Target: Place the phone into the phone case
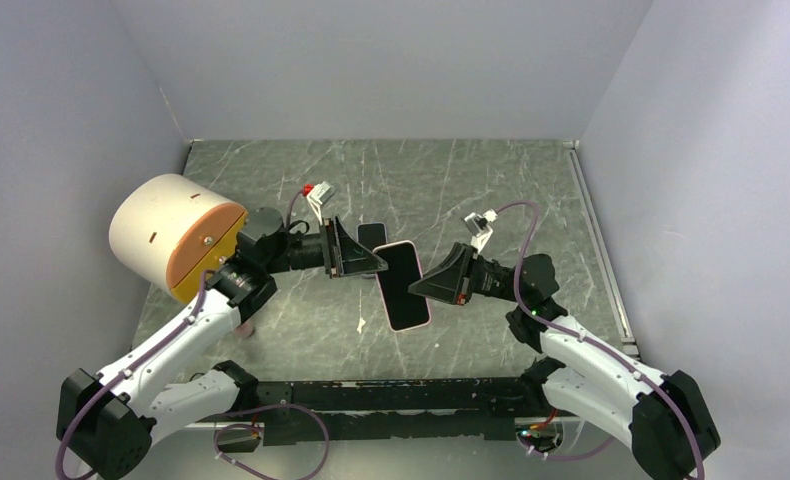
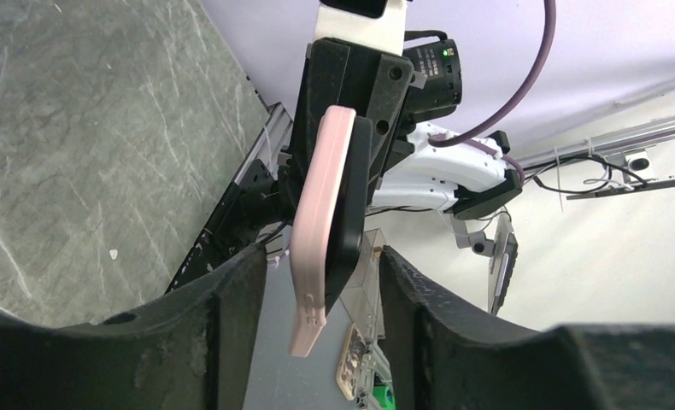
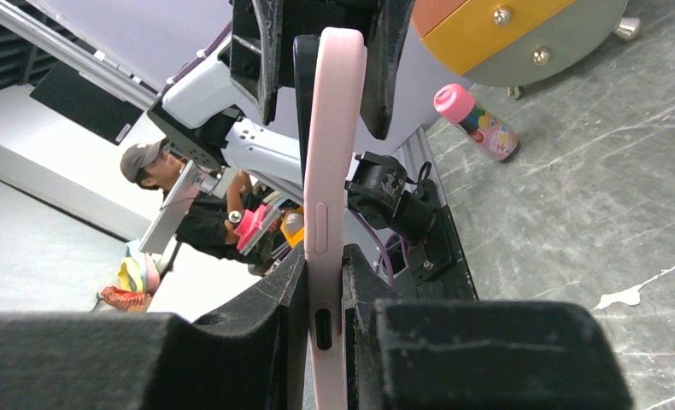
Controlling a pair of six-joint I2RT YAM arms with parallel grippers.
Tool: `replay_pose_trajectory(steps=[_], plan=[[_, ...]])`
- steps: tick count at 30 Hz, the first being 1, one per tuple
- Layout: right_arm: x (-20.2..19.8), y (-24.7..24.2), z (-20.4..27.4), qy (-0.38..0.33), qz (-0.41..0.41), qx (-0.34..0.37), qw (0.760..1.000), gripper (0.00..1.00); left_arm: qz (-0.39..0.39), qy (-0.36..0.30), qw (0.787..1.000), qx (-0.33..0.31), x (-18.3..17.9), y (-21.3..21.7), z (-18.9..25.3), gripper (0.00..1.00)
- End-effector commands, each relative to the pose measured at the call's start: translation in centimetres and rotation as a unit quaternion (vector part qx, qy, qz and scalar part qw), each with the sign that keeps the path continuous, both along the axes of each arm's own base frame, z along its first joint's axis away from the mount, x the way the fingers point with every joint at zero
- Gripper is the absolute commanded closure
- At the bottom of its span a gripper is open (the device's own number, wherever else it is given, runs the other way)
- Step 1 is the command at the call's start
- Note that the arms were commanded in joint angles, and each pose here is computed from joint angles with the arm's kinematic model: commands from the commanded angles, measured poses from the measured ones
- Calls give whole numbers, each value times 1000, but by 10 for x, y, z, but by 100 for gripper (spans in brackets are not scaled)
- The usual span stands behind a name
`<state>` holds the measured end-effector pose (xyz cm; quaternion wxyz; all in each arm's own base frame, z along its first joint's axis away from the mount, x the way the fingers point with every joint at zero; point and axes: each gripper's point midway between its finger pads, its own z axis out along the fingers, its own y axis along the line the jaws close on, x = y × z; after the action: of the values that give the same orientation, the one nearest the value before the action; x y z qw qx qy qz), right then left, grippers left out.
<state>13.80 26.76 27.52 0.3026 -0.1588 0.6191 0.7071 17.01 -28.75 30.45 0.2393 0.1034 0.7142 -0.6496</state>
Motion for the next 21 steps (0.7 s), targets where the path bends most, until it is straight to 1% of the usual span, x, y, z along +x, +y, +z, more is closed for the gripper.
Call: replay_pose_trajectory(steps=[1,3,7,8,9,13,16,17,18,19,20,21], plan=[[-5,0,22,-52,7,21,998,100,-1,-28,999,-24,2,0,21,48],[-4,1,19,-49,6,14,999,100,3,-29,999,-20,3,1,20,56],[-2,4,13,-41,8,4,999,100,16,-24,1000,0,8,2,11,88],[-1,5,11,-39,8,1,999,100,19,-20,1000,9,9,2,7,93],[0,6,10,-37,8,-2,999,100,23,-18,999,18,11,3,4,96],[2,6,9,-34,2,-1,999,100,46,-11,996,71,17,9,-13,97],[5,8,8,-34,-4,-7,999,100,54,-15,995,82,17,12,-16,96],[5,8,7,-34,-5,-10,999,100,56,-17,995,81,17,12,-15,90],[6,9,6,-36,-5,-12,999,100,55,-20,995,79,17,13,-13,81],[6,9,6,-37,-3,-14,999,100,52,-24,995,76,15,13,-11,66],[6,9,5,-38,-1,-17,999,100,50,-27,996,74,14,13,-9,55],[5,10,6,-40,1,-18,999,100,47,-32,996,74,12,14,-7,49]])
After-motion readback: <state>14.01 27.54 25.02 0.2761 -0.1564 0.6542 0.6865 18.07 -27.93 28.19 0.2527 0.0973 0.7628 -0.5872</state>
